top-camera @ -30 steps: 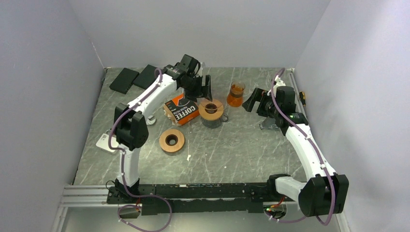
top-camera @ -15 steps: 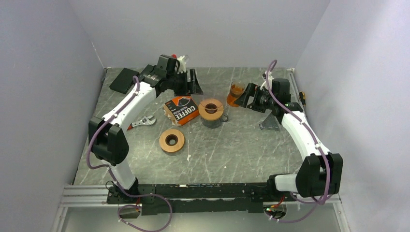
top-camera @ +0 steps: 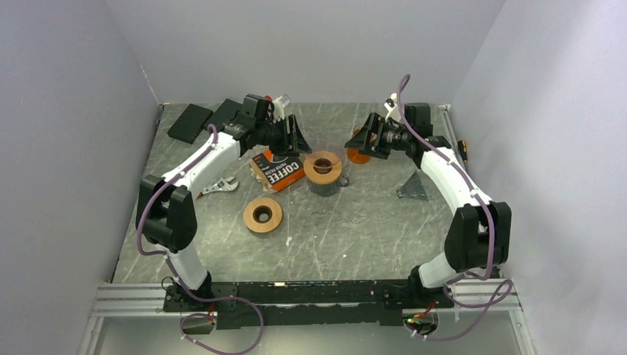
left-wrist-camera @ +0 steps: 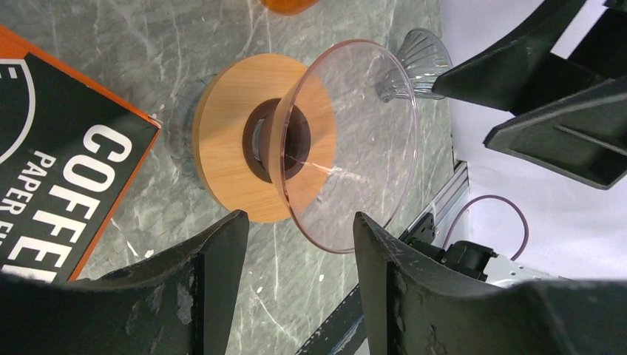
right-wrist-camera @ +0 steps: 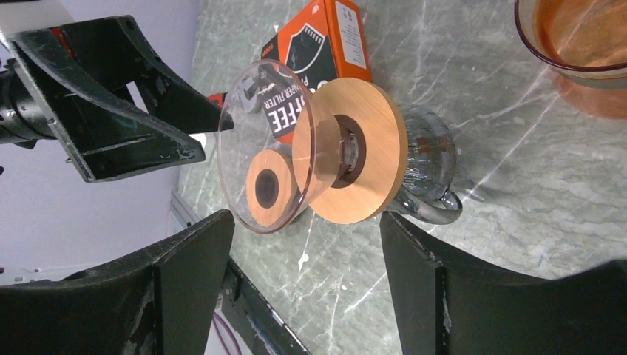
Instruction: Place the coffee filter in the dripper
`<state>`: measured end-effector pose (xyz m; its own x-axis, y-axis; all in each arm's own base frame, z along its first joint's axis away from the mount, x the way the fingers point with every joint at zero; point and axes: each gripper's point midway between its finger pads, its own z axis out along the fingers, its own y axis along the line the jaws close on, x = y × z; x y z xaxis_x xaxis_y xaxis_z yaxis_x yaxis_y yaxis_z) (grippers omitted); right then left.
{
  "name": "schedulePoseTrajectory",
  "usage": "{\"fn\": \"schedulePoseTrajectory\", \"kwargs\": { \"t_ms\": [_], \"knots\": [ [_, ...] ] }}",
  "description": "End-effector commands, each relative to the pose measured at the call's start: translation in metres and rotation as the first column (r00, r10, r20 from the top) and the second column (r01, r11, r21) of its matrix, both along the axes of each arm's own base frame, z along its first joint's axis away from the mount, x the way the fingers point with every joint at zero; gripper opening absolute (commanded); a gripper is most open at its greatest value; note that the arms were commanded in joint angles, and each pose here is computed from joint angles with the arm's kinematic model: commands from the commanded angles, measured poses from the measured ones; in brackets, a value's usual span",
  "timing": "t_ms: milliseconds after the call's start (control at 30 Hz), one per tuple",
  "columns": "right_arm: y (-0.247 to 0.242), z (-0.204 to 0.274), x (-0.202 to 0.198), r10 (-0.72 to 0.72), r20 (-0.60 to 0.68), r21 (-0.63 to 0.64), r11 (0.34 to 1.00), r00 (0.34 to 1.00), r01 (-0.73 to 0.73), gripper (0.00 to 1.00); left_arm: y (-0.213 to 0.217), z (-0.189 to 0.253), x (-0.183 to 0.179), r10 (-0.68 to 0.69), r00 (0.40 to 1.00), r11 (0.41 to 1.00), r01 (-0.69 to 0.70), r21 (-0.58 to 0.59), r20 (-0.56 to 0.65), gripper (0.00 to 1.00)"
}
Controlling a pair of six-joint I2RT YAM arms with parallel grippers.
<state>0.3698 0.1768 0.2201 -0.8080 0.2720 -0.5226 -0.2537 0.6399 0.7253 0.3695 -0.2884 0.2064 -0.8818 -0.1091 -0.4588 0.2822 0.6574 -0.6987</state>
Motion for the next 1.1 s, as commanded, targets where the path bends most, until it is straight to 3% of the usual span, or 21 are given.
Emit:
{"fn": "schedulePoseTrajectory", "kwargs": {
  "t_ms": [0, 567, 1067],
  "knots": [
    [0.011, 0.021, 0.012, 0.034, 0.038, 0.047, 0.998, 0.999, -0.036, 0.74, -0.006, 0.009, 0.009, -0.008, 0.999, 0.999, 0.009, -0.031, 0.031, 0.60],
    [0.028, -0.009, 0.032, 0.089, -0.028, 0.052, 0.995, 0.996, -0.087, 0.51, -0.002, -0.012, 0.017, 0.011, 1.000, 1.000, -0.011, 0.029, 0.010, 0.56],
    [0.028, -0.035, 0.034, 0.093, -0.085, 0.001, 0.996, 0.992, -0.093, 0.42, -0.003, -0.029, 0.021, 0.008, 1.000, 0.999, -0.007, 0.047, -0.027, 0.53]
  ]
}}
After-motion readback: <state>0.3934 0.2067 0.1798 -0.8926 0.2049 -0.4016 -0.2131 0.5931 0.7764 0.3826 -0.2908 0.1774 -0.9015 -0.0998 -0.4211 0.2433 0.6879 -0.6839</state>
